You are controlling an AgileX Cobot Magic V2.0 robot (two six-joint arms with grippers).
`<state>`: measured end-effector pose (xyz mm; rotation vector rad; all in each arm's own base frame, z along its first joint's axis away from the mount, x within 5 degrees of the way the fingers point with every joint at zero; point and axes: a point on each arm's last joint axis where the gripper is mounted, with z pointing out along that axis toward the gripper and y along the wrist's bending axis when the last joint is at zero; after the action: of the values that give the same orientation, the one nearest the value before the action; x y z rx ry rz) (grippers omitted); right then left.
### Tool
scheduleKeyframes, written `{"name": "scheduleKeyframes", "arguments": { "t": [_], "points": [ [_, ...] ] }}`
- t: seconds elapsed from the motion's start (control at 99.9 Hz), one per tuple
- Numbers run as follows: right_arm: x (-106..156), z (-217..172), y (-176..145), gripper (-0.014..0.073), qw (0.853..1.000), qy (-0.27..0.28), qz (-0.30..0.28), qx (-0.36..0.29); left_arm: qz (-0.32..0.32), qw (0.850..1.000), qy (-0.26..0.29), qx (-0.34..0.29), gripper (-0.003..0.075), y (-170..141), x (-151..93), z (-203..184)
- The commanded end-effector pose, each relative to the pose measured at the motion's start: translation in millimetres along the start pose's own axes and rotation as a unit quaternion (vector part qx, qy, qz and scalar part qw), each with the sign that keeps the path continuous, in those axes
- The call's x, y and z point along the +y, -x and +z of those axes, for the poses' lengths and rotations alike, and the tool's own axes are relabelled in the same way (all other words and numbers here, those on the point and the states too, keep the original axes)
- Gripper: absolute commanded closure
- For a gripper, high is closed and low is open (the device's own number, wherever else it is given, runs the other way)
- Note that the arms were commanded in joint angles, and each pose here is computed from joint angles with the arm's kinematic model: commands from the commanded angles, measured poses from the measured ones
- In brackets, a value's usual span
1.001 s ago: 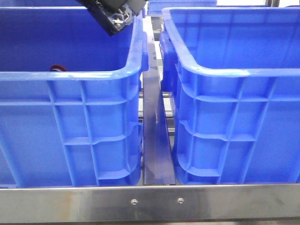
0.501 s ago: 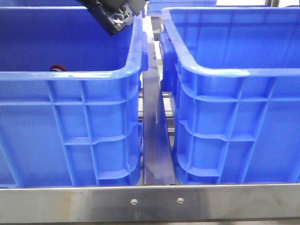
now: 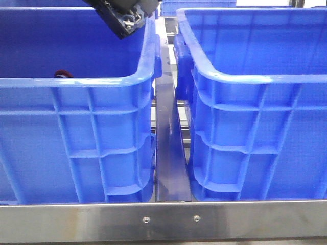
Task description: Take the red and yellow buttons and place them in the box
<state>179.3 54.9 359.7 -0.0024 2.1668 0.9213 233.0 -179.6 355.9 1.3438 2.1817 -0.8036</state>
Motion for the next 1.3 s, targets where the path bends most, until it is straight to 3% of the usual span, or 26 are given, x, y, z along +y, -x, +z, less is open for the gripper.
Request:
{"name": "scheduleKeyframes", "arguments": {
  "t": [0.0,0.13,0.561,0.861,1.151,1.221,1.291],
  "points": [
    [21.4,4.8,11.7,0.0072,0.995,0.097,0.018,-0.017,0.009,0.999,-0.003,-0.049,0.0607,12.4,-11.9,-13.3],
    [29.0,23.8,10.1,0.0072,0.989,0.143,0.041,0.011,0.009,0.999,-0.003,-0.049,0.0607,12.5,-11.8,-13.4],
    [36.9,64.1,1.7,0.0072,0.983,0.158,0.075,0.049,0.009,0.999,-0.003,-0.049,0.0607,12.5,-11.8,-13.4],
    [58.3,83.8,9.6,0.0072,0.979,0.185,0.053,0.072,0.009,0.999,-0.003,-0.049,0.0607,12.5,-11.8,-13.4],
    [54.4,97.6,7.3,0.0072,0.977,0.181,0.062,0.094,0.009,0.999,-0.003,-0.049,0.0607,12.5,-11.8,-13.4],
    [54.4,97.6,7.3,0.0101,0.977,0.181,0.062,0.094,0.009,0.999,0.0,-0.052,0.0607,13.0,-11.3,-13.4],
    [54.4,97.6,7.3,0.0195,0.977,0.181,0.062,0.094,0.009,0.998,0.002,-0.054,0.0607,13.5,-10.9,-13.5]
  ]
}}
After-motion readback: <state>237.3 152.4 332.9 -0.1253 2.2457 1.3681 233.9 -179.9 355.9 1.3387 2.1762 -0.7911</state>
